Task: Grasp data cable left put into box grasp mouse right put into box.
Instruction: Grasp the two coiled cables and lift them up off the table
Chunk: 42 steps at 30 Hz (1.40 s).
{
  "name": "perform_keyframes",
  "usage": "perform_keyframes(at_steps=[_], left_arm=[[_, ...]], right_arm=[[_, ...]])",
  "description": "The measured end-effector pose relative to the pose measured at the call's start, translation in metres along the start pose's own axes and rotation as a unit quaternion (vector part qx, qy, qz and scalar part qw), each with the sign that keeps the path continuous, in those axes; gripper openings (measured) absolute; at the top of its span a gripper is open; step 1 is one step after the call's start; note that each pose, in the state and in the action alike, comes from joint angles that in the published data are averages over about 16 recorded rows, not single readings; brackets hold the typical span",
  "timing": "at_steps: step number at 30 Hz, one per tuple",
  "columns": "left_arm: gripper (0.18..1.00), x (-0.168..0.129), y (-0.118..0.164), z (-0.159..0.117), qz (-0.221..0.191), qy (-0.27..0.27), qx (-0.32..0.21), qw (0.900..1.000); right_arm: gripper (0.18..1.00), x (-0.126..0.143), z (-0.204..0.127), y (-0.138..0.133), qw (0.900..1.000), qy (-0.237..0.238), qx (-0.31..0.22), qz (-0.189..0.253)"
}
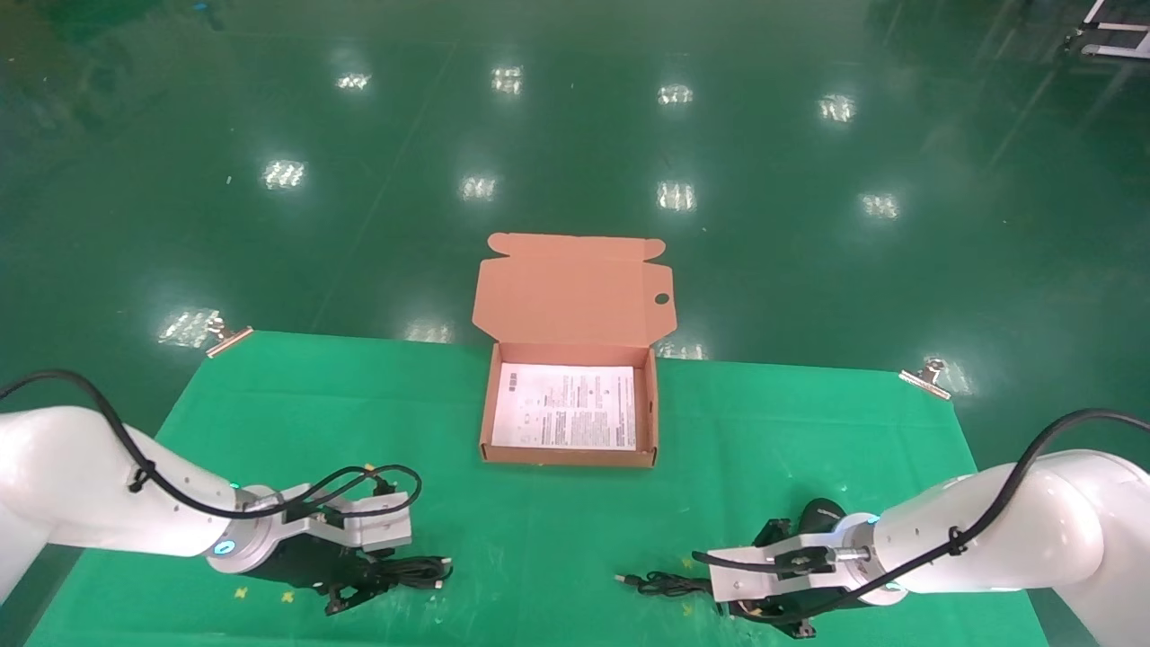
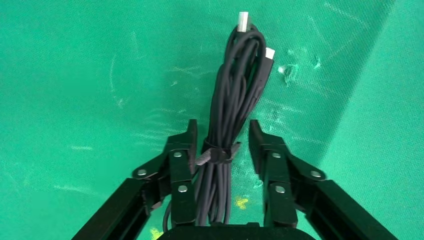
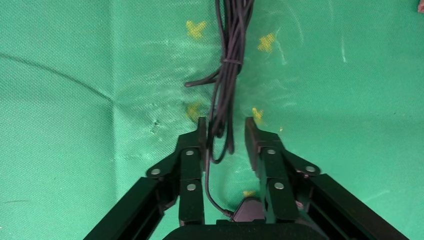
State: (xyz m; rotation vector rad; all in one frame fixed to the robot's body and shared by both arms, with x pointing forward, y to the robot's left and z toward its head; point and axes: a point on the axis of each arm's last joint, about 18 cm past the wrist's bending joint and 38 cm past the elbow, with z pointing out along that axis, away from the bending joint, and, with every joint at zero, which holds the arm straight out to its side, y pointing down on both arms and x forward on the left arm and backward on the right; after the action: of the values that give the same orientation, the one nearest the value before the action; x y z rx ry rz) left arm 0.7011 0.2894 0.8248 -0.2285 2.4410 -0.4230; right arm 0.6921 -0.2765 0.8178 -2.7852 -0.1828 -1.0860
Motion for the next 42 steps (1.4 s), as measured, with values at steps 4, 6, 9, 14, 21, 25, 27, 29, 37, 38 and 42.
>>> perform_keyframes(at_steps=[4, 6, 9, 14, 21, 25, 27, 29, 37, 38, 42], left_arm=[[0.45, 0.0, 0.0, 0.0, 0.0, 0.0, 0.0, 1.0], [0.402, 0.0, 0.0, 0.0, 0.0, 0.0, 0.0, 1.0], [0.35, 0.0, 0.0, 0.0, 0.0, 0.0, 0.0, 1.0], [0.295, -0.003, 0.002, -0.004, 0.004, -0.005, 0.001, 1.0], [0.268, -0.03, 0.0, -0.043, 0.017, -0.049, 0.017, 0.9985], [0.265, -0.054, -0.014, -0.08, 0.041, -0.102, 0.031, 0.9934], [0.264, -0.065, -0.024, -0.101, 0.056, -0.135, 0.038, 0.9885], [0.264, -0.076, -0.038, -0.121, 0.071, -0.169, 0.046, 0.982], [0.263, -0.106, -0.111, -0.172, 0.127, -0.301, 0.073, 0.9422], [0.263, -0.109, -0.12, -0.175, 0.131, -0.315, 0.076, 0.9371], [0.262, -0.118, -0.15, -0.185, 0.141, -0.357, 0.081, 0.9198]], right_arm=[[0.417, 0.0, 0.0, 0.0, 1.0, 0.0, 0.0, 0.0], [0.372, 0.0, 0.0, 0.0, 1.0, 0.0, 0.0, 0.0], [0.321, 0.0, 0.0, 0.0, 1.0, 0.0, 0.0, 0.0], [0.261, 0.003, -0.004, 0.002, 1.0, 0.006, 0.001, 0.004], [0.224, 0.033, -0.042, 0.012, 0.998, 0.061, 0.002, 0.029], [0.217, 0.065, -0.081, 0.013, 0.991, 0.127, 0.005, 0.04], [0.217, 0.085, -0.105, 0.009, 0.985, 0.167, 0.01, 0.042], [0.217, 0.104, -0.128, 0.002, 0.977, 0.208, 0.018, 0.041], [0.216, 0.182, -0.194, -0.058, 0.934, 0.347, 0.08, 0.015], [0.216, 0.191, -0.199, -0.067, 0.929, 0.359, 0.089, 0.011], [0.215, 0.221, -0.212, -0.099, 0.912, 0.394, 0.117, -0.002]])
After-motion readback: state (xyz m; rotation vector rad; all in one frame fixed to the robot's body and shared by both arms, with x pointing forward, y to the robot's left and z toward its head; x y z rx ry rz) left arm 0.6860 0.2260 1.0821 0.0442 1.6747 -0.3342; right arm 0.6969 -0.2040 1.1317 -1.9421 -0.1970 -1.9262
